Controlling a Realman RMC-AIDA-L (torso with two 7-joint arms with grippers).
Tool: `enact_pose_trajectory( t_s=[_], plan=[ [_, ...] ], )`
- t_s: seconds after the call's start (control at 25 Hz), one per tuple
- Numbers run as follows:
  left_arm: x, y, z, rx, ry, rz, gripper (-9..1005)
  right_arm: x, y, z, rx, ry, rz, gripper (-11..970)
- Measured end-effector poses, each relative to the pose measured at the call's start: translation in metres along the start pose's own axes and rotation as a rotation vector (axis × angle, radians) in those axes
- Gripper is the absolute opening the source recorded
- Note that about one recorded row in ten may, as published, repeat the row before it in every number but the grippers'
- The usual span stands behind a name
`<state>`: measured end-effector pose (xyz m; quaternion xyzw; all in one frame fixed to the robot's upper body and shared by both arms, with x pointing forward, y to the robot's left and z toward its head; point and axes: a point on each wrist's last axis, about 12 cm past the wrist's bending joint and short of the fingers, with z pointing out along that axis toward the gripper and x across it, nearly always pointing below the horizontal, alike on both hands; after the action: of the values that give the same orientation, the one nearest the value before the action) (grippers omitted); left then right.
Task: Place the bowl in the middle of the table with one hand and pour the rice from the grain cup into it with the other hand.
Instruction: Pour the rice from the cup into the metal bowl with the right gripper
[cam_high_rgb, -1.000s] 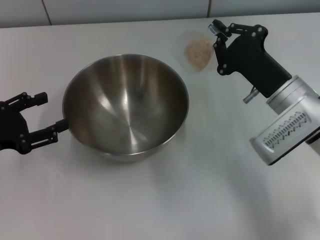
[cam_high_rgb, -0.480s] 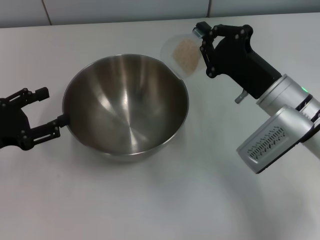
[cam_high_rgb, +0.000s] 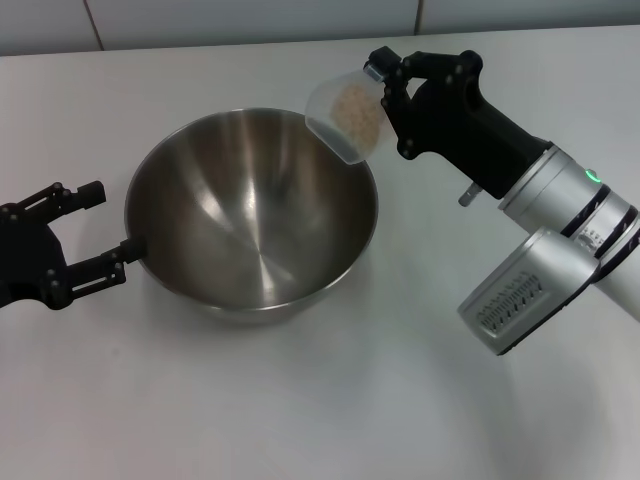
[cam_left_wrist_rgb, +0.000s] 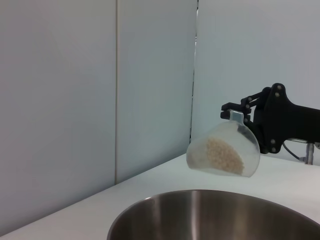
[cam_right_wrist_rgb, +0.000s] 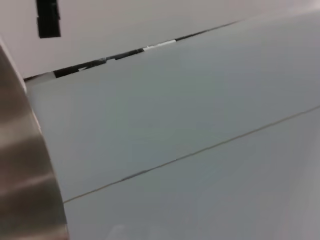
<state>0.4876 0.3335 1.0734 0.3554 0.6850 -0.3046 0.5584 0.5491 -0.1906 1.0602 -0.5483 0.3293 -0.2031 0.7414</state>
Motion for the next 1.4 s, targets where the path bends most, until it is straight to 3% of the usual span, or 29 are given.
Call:
enact_pose_trajectory(
  t_s=[1.4],
  plan=[
    [0.002, 0.001, -0.002, -0.02, 0.003, -0.007, 814, -0.016, 0.005, 0.01, -0.022, -0.097, -0.354, 38]
  ],
)
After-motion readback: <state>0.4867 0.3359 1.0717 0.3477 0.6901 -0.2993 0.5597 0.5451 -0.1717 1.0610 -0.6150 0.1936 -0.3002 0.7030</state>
